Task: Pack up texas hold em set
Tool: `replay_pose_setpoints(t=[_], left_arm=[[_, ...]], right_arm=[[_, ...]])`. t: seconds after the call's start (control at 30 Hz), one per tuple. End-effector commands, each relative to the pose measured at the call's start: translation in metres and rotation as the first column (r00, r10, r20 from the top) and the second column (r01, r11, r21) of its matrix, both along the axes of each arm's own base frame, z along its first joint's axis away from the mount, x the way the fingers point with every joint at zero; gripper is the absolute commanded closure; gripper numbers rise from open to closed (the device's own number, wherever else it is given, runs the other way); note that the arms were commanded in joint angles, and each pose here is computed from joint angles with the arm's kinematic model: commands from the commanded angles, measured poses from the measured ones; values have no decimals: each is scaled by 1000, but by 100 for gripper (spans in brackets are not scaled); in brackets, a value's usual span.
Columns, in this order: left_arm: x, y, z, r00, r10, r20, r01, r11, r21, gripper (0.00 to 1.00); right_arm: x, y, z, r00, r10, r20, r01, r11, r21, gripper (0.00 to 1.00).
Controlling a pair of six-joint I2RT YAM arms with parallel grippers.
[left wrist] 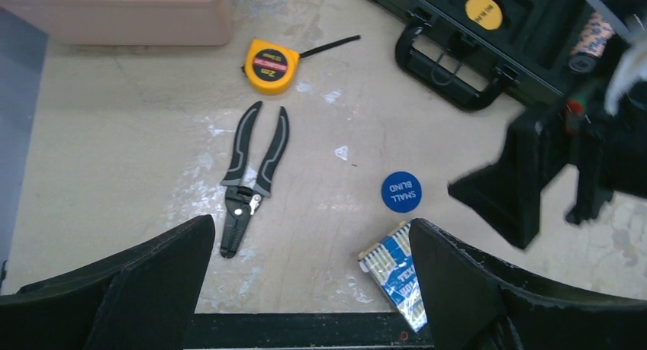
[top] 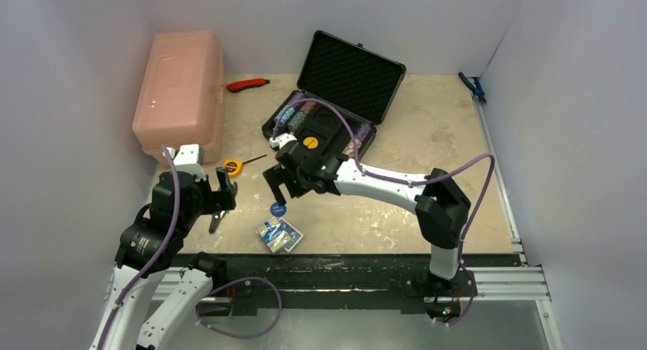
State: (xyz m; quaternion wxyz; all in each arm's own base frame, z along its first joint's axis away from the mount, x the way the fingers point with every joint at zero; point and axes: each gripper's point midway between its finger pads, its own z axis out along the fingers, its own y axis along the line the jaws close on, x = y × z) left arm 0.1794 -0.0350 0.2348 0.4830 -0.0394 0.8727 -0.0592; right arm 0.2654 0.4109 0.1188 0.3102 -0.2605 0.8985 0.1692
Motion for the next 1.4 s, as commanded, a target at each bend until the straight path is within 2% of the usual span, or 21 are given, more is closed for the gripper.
replay_pose_setpoints(t=[0.0,0.2,0.43,0.67,1.0,1.37], left_arm=[[-3,34,7,979,204,32,-205,978,35,0],[-7,45,9,962,271,45,-273,962,34,0],[-11,48,12,958,281,64,-283,959,25,0],[-17,55,16,947,309,94,-311,950,11,0],[-19,55,17,945,309,105,-311,951,3,0],[-20,55,18,946,305,108,-307,952,-1,0]], right_arm=[[-41,13,21,992,126,16,-127,987,95,1],[-87,22,11,974,220,44,-222,974,45,1],[-114,35,-11,967,247,63,-243,968,-66,1],[-119,44,-22,969,239,65,-231,967,-106,1],[-105,46,-34,990,112,88,-95,979,-181,1],[-109,53,-40,991,120,56,-109,980,-165,6]])
